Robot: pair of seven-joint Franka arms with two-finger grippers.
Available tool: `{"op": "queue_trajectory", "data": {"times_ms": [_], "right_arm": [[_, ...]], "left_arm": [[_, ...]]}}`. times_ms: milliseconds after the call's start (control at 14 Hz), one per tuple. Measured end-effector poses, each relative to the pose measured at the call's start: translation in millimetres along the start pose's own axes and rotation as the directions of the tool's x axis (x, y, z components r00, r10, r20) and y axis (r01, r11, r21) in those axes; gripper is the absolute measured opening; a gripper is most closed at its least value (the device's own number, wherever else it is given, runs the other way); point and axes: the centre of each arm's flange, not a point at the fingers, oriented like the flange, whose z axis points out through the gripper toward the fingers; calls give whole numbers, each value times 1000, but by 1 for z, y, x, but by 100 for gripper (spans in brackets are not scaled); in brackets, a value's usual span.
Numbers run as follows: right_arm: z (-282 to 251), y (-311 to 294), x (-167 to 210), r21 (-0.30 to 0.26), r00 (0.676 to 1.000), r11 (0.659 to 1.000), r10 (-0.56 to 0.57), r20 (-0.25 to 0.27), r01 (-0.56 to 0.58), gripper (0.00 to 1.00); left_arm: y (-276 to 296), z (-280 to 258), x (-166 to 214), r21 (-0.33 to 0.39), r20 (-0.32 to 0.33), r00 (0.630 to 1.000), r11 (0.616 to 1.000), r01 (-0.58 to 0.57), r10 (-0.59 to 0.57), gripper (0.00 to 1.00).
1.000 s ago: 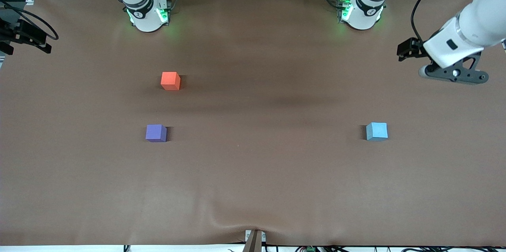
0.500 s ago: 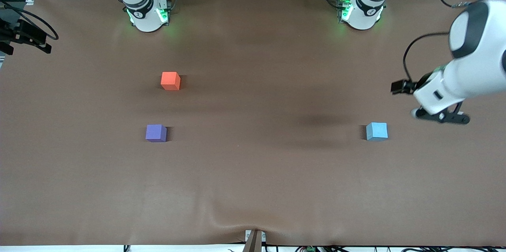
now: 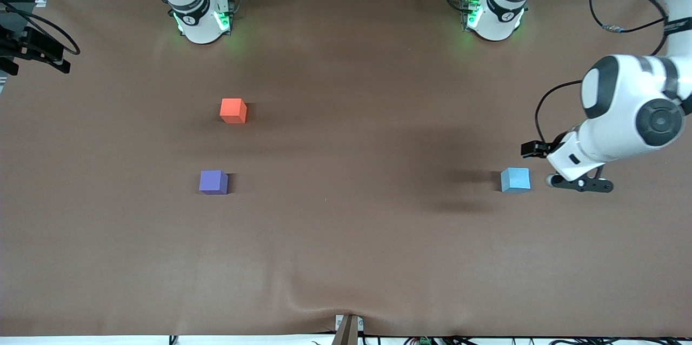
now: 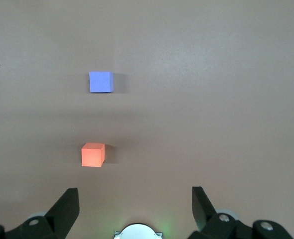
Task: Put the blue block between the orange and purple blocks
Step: 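Lower the left gripper and grasp the light blue cube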
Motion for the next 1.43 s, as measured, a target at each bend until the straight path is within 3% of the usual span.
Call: {"op": "queue_trajectory", "data": {"times_ms": [429, 857, 1429], "right_arm": [[0, 1, 0, 0, 1000, 1000, 2, 1, -2, 100], [1, 4, 0, 1, 1000, 1000, 7, 2, -7, 100], [1, 4, 0, 1, 1000, 1000, 7, 2, -7, 100]], "left_arm": [[-8, 75, 9, -16, -46, 999, 1000, 27, -28, 100], [-18, 141, 21, -6, -42, 999, 1000, 19, -19, 100], [-15, 168, 22, -14, -14, 1000, 1000, 14, -15, 98]]}}
